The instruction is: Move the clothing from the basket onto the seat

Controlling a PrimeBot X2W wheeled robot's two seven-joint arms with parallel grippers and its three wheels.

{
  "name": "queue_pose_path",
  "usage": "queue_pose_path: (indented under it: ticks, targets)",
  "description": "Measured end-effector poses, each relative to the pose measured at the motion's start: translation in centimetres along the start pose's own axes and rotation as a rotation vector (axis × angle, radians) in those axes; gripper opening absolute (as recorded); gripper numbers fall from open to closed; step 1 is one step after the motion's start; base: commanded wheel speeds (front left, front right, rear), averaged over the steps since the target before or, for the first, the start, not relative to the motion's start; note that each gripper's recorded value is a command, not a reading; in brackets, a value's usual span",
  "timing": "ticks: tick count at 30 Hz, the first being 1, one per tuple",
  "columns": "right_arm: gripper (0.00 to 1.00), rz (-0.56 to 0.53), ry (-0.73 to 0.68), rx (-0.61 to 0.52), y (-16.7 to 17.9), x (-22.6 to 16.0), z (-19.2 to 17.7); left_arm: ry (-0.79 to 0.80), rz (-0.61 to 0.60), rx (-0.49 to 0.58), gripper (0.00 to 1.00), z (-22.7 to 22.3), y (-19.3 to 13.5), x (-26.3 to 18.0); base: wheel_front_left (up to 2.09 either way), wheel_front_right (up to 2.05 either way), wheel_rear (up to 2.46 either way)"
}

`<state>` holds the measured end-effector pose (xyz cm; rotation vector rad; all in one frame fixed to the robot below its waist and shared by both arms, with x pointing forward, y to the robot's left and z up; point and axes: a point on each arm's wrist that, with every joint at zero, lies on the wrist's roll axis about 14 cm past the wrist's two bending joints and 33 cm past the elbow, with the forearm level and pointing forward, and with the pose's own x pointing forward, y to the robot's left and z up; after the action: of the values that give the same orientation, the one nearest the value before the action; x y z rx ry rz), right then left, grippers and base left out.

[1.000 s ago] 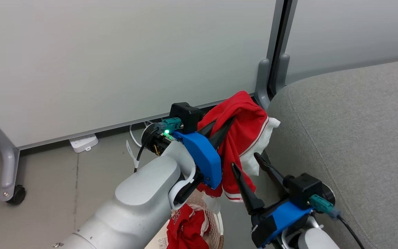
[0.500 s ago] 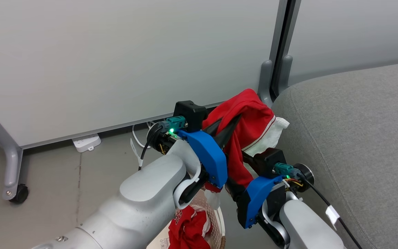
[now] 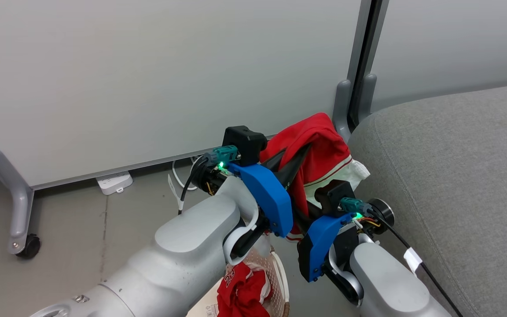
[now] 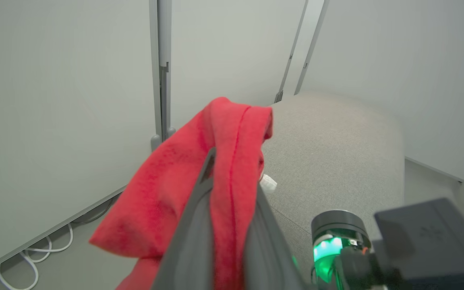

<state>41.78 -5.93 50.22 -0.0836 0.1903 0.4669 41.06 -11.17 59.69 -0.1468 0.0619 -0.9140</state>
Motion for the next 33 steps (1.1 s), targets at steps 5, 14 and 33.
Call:
queue_pose_path:
  ticks: [5, 14, 33]
  targets:
    - [0.00, -0.004, -0.007, -0.004, -0.17, -0.04, 0.12, -0.003, 0.007, -0.016, 0.00, -0.02, 0.08, -0.03, 0.00, 0.00, 0.00]
    - [0.00, -0.019, 0.001, -0.005, -0.59, -0.26, -0.43, 0.010, 0.015, -0.018, 0.00, -0.45, 0.21, -0.19, 0.00, 0.00, 0.00]
    - [0.00, -0.023, -0.014, -0.014, -0.65, -0.42, -0.25, -0.032, -0.015, -0.016, 1.00, -0.32, -0.49, -0.60, 0.00, 0.00, 0.00]
